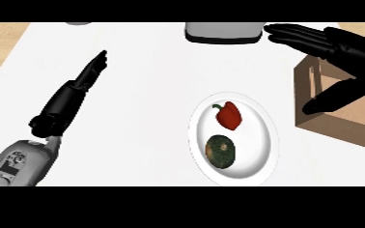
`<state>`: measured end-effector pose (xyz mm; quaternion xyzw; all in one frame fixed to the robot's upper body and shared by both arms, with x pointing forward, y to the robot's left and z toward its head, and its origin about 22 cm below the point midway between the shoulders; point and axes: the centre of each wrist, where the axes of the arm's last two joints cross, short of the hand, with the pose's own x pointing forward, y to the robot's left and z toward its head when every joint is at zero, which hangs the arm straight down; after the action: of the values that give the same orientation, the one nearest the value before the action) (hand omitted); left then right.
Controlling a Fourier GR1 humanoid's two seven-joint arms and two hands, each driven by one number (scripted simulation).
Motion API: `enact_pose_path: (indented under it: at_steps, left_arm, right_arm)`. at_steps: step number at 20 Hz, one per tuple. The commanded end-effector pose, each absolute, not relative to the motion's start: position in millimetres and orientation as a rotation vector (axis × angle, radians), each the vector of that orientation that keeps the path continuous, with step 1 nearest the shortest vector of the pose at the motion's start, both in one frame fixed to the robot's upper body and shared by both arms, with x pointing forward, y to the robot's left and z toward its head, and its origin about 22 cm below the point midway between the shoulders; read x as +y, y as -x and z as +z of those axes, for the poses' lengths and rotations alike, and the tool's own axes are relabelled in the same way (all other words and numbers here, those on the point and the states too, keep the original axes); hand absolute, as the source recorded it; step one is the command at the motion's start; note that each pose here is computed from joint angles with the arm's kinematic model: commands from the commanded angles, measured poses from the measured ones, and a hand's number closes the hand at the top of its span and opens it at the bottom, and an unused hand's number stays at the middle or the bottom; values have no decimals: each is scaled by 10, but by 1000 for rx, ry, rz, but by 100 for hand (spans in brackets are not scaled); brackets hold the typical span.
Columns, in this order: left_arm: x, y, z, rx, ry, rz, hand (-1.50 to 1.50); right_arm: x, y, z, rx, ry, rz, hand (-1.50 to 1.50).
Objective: Pick the bell pepper from the plate and place it in the cardboard box
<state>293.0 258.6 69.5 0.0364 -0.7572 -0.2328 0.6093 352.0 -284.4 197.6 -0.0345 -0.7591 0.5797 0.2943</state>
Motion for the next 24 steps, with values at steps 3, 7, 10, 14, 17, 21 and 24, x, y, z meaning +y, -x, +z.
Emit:
enact_pose_path:
  at_steps: [3, 7, 10, 14, 17, 21, 24]
  left_arm:
    - [2749, -2947, 718, -1756, -88, -539, 0]
    - [2665, -2806, 531, -1731, -106, -535, 0]
    - [2632, -2795, 647, -1734, -87, -523, 0]
    - [2660, -2956, 729, -1743, -88, -528, 0]
    - [2854, -2939, 584, -1748, -96, -511, 0]
    - [2562, -2814, 684, -1742, -103, -516, 0]
    - [2779, -2927, 688, -1747, -96, -528, 0]
  right_arm:
    - [-2441, -3419, 2112, -1778, 242, 1942, -150]
    - [-1966, -3230, 1927, -1684, 277, 2065, -150]
    - [-1906, -3011, 1968, -1633, 397, 2105, -150]
    - [-1637, -2878, 1828, -1532, 441, 2150, -150]
    - [-1712, -2752, 1808, -1436, 457, 2160, -150]
    - [-1607, -2545, 1594, -1404, 455, 2135, -150]
    - [-1513, -2563, 1551, -1382, 453, 2157, -150]
